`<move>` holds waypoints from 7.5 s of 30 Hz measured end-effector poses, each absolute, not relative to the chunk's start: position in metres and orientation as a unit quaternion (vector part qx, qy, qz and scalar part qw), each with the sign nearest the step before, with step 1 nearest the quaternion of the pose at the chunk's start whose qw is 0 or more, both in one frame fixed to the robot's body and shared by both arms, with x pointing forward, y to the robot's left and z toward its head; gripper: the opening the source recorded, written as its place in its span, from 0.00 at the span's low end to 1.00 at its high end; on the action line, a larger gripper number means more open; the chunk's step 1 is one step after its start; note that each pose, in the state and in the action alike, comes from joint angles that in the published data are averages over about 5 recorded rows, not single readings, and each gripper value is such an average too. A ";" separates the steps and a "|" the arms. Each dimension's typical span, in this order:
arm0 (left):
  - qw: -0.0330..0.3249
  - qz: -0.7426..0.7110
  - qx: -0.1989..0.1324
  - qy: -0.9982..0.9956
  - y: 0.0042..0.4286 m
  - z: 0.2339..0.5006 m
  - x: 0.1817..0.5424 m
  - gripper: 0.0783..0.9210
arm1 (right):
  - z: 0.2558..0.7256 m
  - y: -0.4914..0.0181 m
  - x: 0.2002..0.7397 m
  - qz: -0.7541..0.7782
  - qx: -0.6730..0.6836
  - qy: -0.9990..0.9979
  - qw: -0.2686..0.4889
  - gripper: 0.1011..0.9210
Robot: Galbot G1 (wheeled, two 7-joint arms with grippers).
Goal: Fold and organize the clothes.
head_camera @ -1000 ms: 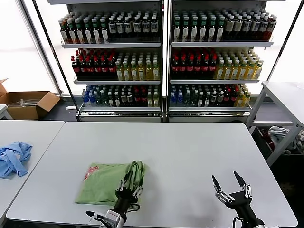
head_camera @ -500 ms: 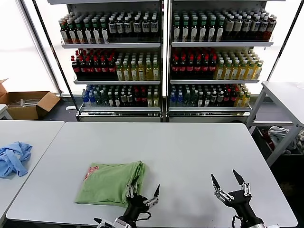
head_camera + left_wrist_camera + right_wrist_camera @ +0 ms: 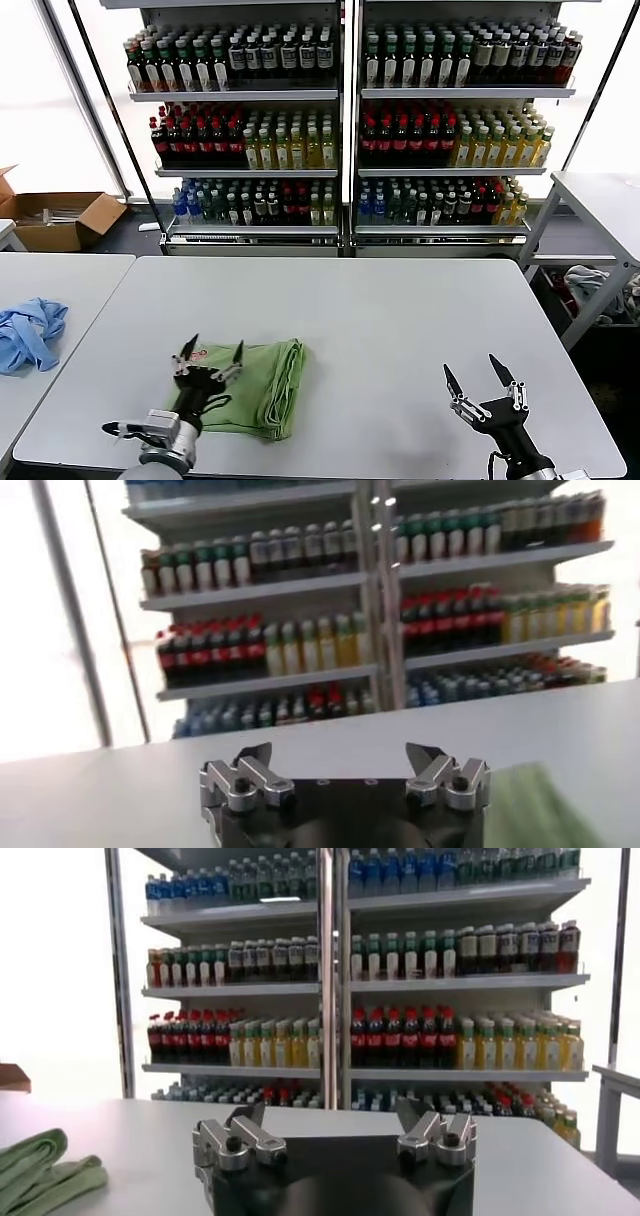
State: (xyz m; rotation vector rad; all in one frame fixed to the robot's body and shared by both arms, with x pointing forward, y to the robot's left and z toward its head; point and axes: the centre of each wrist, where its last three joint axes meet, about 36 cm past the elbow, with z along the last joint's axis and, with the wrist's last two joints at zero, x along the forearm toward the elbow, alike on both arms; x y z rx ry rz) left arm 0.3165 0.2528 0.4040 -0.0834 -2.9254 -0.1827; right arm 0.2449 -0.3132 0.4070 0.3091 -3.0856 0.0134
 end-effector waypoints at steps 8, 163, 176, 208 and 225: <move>0.167 -0.040 0.022 -0.985 0.290 0.390 0.330 0.88 | 0.409 -0.313 0.243 0.005 0.102 -0.995 0.020 0.88; 0.018 -0.143 -0.057 -0.988 0.220 0.482 0.300 0.88 | 0.430 -0.125 0.390 -0.090 0.232 -0.953 0.175 0.88; 0.026 -0.126 -0.057 -0.990 0.225 0.487 0.294 0.88 | 0.419 -0.062 0.411 -0.072 0.281 -0.929 0.230 0.88; 0.046 -0.121 -0.052 -0.990 0.230 0.478 0.292 0.88 | 0.382 -0.047 0.422 -0.041 0.274 -0.928 0.251 0.21; 0.047 -0.120 -0.051 -0.990 0.232 0.475 0.289 0.88 | 0.392 -0.123 0.390 0.003 0.239 -0.953 0.188 0.04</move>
